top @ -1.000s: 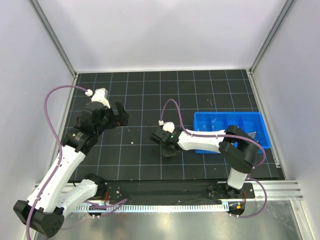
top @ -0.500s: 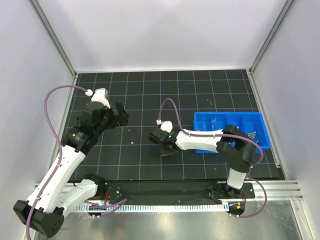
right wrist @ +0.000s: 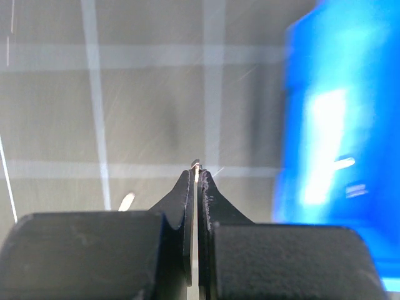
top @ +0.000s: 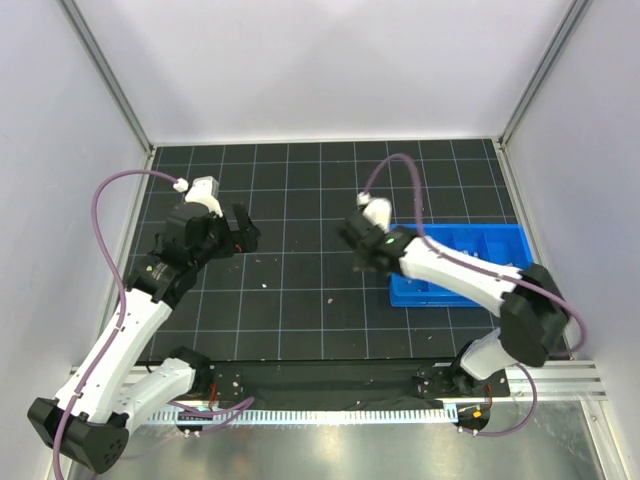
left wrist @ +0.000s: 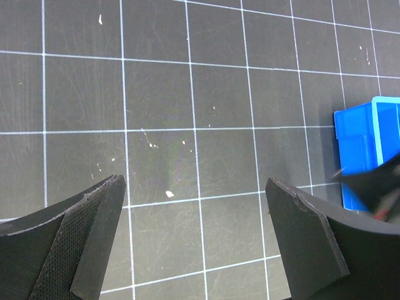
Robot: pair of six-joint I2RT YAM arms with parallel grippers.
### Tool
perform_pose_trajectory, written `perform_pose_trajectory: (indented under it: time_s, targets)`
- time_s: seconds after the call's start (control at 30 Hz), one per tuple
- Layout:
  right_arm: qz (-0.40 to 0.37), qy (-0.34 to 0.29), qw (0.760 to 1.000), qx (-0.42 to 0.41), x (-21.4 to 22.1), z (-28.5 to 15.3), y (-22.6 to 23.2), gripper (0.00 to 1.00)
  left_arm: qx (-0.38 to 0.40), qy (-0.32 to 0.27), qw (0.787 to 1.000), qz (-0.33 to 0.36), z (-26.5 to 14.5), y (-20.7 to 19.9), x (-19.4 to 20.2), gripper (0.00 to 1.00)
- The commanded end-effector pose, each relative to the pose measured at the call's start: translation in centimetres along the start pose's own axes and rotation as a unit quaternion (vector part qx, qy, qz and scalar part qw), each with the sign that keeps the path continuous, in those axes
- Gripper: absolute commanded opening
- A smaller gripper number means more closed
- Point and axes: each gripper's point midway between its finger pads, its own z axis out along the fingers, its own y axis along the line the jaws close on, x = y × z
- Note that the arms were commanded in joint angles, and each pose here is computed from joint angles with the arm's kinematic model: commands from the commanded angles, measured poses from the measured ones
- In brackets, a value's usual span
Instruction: Sort the screws and nuts into containers
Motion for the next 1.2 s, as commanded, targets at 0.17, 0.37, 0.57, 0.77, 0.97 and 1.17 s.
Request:
perform_pose_trajectory:
  time_s: [0.17,0.37,0.57,0.77,0.97,1.17]
  targets:
    - [0.084,-0.062,0.988,0.118,-5.2,-1.4,-13.1,0.01,0.021,-0.013,1.0,-0.005,0.1,-1.0,-0.8,1.0]
    - [0.092,-0.049,0.986,0.131,-4.3,-0.9,-14.1,0.1,0.018,-0.013,1.0,-0.005,0.2,-0.9,-0.8,1.0]
    - [0.086,-0.063,0.99,0.09,-5.9,-3.1,-13.1,0.65,0.019,-0.012,1.0,-0.006,0.2,-1.0,-0.8,1.0]
    - [0.052,-0.106,0.993,-0.002,-7.0,-6.5,-5.3,0.72,0.026,-0.003,1.0,-0.007,0.5,-1.3,-0.5,1.0]
    - [0.087,-0.099,0.99,-0.051,-3.3,-3.4,3.1,0.72,0.026,-0.012,1.0,-0.008,0.0,-1.2,-0.9,1.0]
    - [0.09,-0.057,0.993,-0.052,0.1,0.2,5.7,0.63,0.031,-0.021,0.999,-0.009,-0.5,-1.3,-1.2,1.0]
